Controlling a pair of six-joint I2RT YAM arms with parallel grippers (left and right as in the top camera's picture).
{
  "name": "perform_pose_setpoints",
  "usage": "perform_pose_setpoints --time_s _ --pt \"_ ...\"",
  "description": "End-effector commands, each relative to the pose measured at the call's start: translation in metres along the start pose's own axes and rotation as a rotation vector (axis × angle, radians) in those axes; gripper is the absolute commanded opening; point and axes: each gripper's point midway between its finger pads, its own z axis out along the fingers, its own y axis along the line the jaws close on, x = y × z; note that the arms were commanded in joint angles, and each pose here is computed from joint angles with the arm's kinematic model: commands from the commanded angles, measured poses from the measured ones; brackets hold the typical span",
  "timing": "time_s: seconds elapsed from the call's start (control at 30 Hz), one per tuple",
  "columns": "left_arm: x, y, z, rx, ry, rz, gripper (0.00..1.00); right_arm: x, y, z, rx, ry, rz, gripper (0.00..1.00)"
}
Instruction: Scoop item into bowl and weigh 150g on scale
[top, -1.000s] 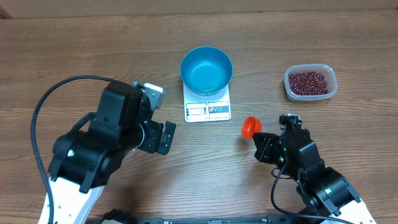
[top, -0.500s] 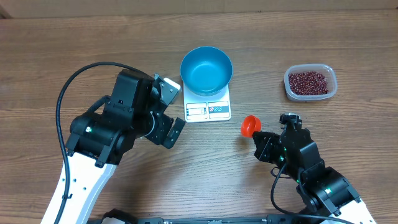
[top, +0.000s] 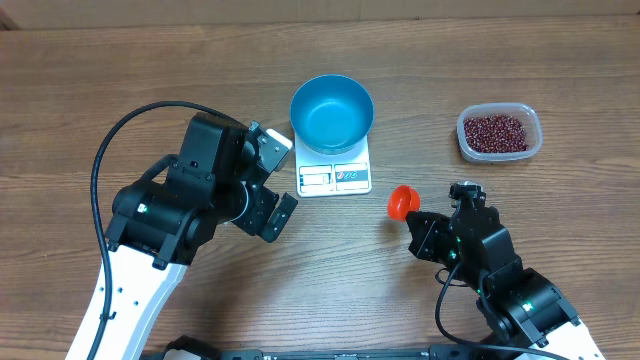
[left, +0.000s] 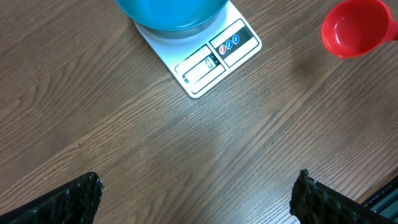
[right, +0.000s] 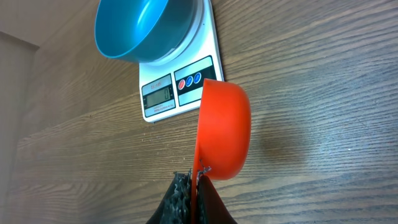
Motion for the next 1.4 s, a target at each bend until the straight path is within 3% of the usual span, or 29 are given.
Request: perform_pose_setpoints --time_s 0.0,1.13,1.23,1.37 --pt "-0.010 -0.001 -0.007 0.002 -0.044 0.021 1.00 -0.007 0.005 -0.004 -0.010 -0.021 0.005 0.04" --pt "-0.015 -0.002 -0.007 0.009 -0.059 0.013 1.00 -0.008 0.005 -0.004 -0.008 -0.025 0.000 0.04" --pt "-0.009 -0.003 0.002 0.020 -0.041 0.063 1.00 -0.008 0.005 -0.004 -0.008 -0.024 0.000 0.04" --pt "-0.007 -0.023 0.006 0.135 -0.062 0.247 1.00 -0.008 0.005 -0.004 -0.008 -0.024 0.001 0.04"
